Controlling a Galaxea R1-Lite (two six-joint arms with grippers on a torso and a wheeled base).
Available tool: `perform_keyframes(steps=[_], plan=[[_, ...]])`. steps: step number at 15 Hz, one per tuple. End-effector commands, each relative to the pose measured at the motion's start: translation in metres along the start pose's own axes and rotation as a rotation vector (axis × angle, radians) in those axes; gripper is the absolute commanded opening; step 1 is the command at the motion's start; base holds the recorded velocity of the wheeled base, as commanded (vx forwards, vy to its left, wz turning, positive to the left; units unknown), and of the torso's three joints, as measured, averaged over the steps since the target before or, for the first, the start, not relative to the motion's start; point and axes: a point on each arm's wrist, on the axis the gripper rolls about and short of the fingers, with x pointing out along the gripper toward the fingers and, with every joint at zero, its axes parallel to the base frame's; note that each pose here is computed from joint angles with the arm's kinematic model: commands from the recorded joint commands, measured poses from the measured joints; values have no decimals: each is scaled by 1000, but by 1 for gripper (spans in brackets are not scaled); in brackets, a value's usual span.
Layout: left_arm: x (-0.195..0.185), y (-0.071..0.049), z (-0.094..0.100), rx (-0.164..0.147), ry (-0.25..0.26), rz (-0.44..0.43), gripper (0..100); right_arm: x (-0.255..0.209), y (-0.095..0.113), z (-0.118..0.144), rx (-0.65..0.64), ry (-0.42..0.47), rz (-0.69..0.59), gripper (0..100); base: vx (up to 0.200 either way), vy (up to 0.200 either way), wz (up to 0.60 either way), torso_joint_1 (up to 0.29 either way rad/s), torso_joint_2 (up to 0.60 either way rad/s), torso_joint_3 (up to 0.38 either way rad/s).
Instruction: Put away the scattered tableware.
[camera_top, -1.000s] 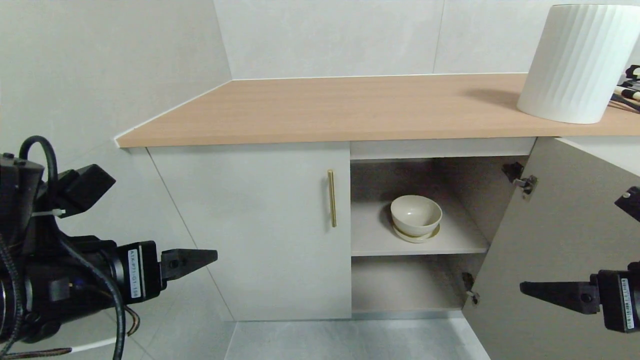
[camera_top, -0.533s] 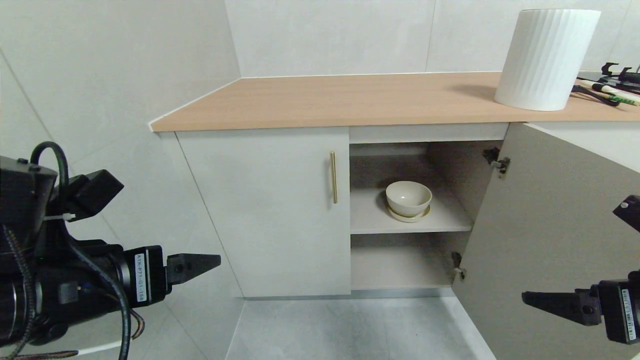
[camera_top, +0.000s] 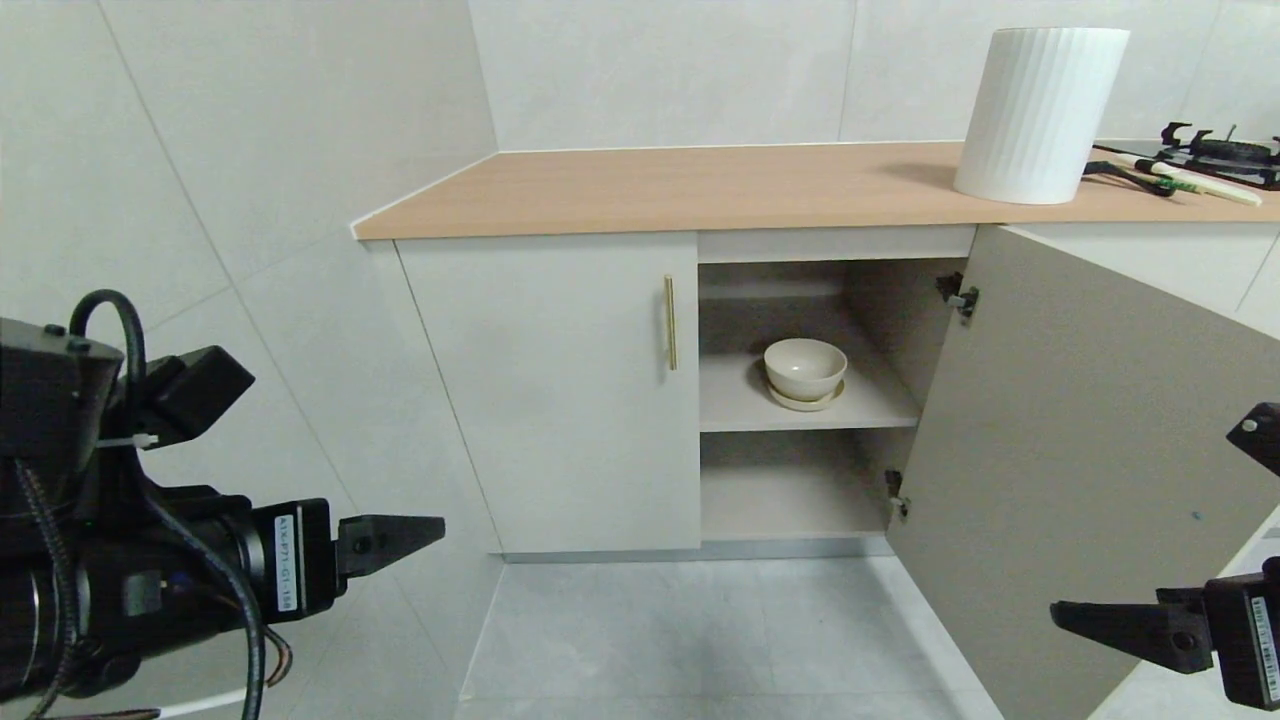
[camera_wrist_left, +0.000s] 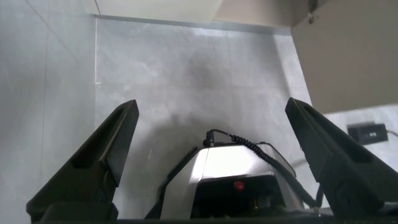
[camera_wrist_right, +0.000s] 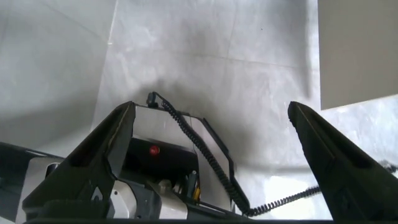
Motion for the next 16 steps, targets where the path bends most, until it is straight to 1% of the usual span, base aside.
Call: perform_keyframes(steps=[1,5,8,9,10,11,13,16], plan=[[1,0,0,0,3,4,100,1,0,0,0,3,-1,100,0,0,0,0,0,0],[2,0,0,2,5,5,100,0,0,-2,-1,15,-5,100,0,0,0,0,0,0],[2,0,0,3,5,5,100,-1,-1,-1,-1,8,-6,100,0,0,0,0,0,0],[2,0,0,3,4,6,100,-2,-1,-1,-1,2,-25,100,0,0,0,0,0,0],[1,0,0,3,3,6,100,-1,-1,-1,-2,1,-31,100,0,-200,0,2,7,-2],[2,0,0,3,3,8,100,-3,-3,-3,-7,29,-65,100,0,-200,0,7,12,-2],[2,0,0,3,3,8,100,-8,-3,-4,-11,71,-82,100,0,-200,0,0,0,7],[2,0,0,3,4,6,100,-10,-4,-3,-11,83,-98,100,0,-200,0,1,2,4]])
